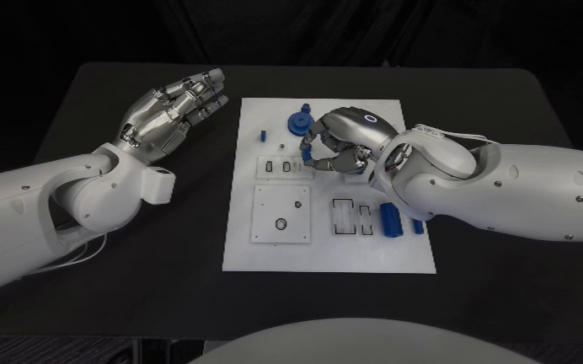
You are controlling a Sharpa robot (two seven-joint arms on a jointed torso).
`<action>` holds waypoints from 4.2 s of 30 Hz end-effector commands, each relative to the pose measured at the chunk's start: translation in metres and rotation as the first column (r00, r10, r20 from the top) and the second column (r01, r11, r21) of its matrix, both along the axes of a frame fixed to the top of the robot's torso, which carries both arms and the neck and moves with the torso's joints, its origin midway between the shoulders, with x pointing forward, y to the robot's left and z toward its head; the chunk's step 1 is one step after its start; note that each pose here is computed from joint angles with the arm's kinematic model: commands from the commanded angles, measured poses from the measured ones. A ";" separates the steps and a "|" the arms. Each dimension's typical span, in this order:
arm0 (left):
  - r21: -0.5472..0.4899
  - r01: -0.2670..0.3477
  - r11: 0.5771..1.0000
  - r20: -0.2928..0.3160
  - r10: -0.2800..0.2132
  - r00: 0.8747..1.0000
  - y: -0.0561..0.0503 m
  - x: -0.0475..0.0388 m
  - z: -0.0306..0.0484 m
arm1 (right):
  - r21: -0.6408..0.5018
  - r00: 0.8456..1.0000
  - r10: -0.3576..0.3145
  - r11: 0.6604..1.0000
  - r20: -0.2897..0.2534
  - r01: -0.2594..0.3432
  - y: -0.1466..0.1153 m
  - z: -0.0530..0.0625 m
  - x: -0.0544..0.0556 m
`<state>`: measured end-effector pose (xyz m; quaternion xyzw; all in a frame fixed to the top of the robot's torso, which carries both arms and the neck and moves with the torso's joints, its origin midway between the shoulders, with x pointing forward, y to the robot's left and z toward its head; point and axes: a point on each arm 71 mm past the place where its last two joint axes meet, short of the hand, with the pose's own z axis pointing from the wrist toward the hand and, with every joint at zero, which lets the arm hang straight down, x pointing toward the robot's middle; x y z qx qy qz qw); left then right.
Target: Assemble the parts on the task board
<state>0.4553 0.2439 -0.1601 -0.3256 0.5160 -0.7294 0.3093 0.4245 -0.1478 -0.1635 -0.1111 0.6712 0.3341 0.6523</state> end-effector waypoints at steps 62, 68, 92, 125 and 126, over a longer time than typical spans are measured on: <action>-0.064 0.013 0.998 0.044 -0.010 0.999 -0.002 -0.0021 -0.0019 | -0.119 0.998 -0.060 0.991 -0.034 0.056 0.008 -0.020 0.010; -0.062 0.013 0.998 0.043 -0.010 0.999 -0.002 -0.0020 -0.0023 | -0.126 0.997 -0.059 0.991 -0.039 0.054 0.008 -0.020 0.011; -0.010 -0.038 0.999 0.089 0.039 0.995 0.000 -0.0024 -0.0025 | -0.006 0.998 0.001 1.000 0.067 -0.001 0.003 -0.003 0.004; 0.498 -0.230 0.836 0.240 0.121 0.963 -0.043 0.0313 -0.0217 | 0.245 0.973 -0.183 0.959 0.143 0.145 -0.089 0.037 0.049; 0.493 -0.207 0.845 0.232 0.102 0.967 -0.045 0.0335 -0.0226 | 0.245 0.972 -0.189 0.958 0.139 0.151 -0.090 0.036 0.050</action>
